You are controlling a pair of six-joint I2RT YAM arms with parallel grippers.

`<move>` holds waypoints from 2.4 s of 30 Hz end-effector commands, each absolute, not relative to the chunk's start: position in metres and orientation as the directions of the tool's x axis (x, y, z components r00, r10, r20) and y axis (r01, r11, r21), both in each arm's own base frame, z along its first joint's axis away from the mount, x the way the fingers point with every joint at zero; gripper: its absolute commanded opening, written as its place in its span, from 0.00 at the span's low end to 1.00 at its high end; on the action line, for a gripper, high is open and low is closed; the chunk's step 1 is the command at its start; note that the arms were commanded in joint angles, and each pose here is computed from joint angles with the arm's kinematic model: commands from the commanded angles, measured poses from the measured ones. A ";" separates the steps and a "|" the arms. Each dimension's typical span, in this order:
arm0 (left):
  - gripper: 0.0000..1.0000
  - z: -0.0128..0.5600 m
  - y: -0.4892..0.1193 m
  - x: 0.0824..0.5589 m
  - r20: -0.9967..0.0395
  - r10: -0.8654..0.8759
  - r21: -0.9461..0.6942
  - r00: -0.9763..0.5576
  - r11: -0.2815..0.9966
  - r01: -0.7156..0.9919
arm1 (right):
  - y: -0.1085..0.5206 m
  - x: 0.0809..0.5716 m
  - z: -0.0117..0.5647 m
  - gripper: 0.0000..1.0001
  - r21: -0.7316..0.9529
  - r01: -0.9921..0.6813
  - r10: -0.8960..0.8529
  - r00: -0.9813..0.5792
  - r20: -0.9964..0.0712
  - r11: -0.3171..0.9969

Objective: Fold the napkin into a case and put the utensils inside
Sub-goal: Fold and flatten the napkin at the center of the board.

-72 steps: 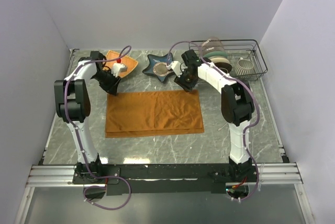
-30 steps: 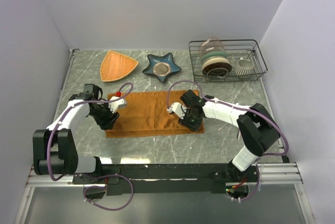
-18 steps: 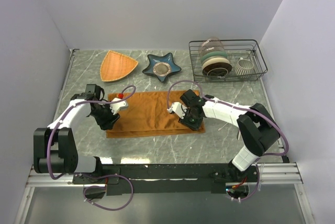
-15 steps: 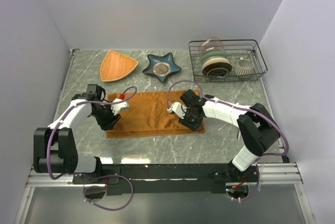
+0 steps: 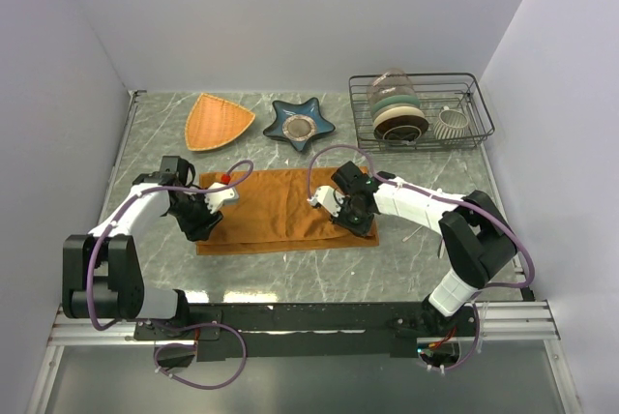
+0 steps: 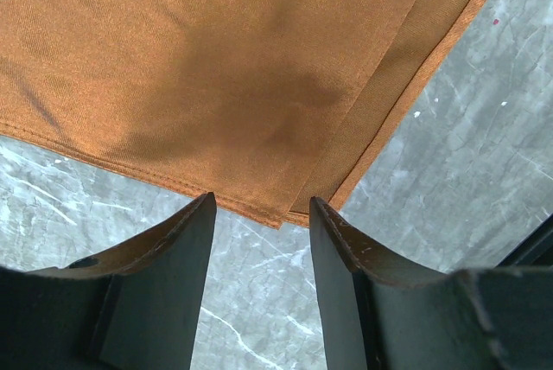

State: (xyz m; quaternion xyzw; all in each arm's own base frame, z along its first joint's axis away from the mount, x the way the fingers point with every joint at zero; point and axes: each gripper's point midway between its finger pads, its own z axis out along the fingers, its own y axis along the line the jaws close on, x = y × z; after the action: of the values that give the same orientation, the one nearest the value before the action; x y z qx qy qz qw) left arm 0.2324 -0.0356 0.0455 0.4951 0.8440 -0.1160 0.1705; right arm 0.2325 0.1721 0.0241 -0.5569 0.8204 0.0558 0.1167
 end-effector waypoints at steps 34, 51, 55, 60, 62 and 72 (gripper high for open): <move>0.28 0.027 -0.046 0.228 -0.321 0.894 0.100 -0.312 0.359 0.928 | 0.180 0.245 0.037 0.00 -0.061 -0.930 -0.901 -0.333 -0.278 0.363; 0.01 0.045 -0.055 0.223 -0.367 0.889 0.084 -0.275 0.326 0.942 | 0.179 0.246 0.043 0.00 -0.052 -0.932 -0.902 -0.331 -0.278 0.358; 0.01 0.045 -0.054 0.214 -0.360 0.894 0.065 -0.266 0.308 0.949 | 0.178 0.239 0.046 0.00 -0.036 -0.932 -0.898 -0.337 -0.283 0.362; 0.05 0.043 -0.053 0.216 -0.369 0.891 0.097 -0.267 0.322 0.942 | 0.175 0.235 0.042 0.00 -0.027 -0.933 -0.900 -0.338 -0.275 0.359; 0.14 0.043 -0.053 0.220 -0.370 0.891 0.120 -0.264 0.327 0.937 | 0.175 0.234 0.040 0.00 -0.024 -0.933 -0.900 -0.339 -0.274 0.359; 0.30 0.030 -0.057 0.225 -0.328 0.914 0.139 -0.239 0.297 0.945 | 0.175 0.234 0.039 0.00 -0.020 -0.931 -0.898 -0.345 -0.271 0.364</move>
State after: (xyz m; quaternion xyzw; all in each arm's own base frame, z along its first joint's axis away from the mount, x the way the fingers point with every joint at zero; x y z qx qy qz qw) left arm 0.2252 -0.0536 0.0367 0.5834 0.7910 -0.0444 0.1788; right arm 0.2329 0.1743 0.0316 -0.5631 0.8166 0.0643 0.1096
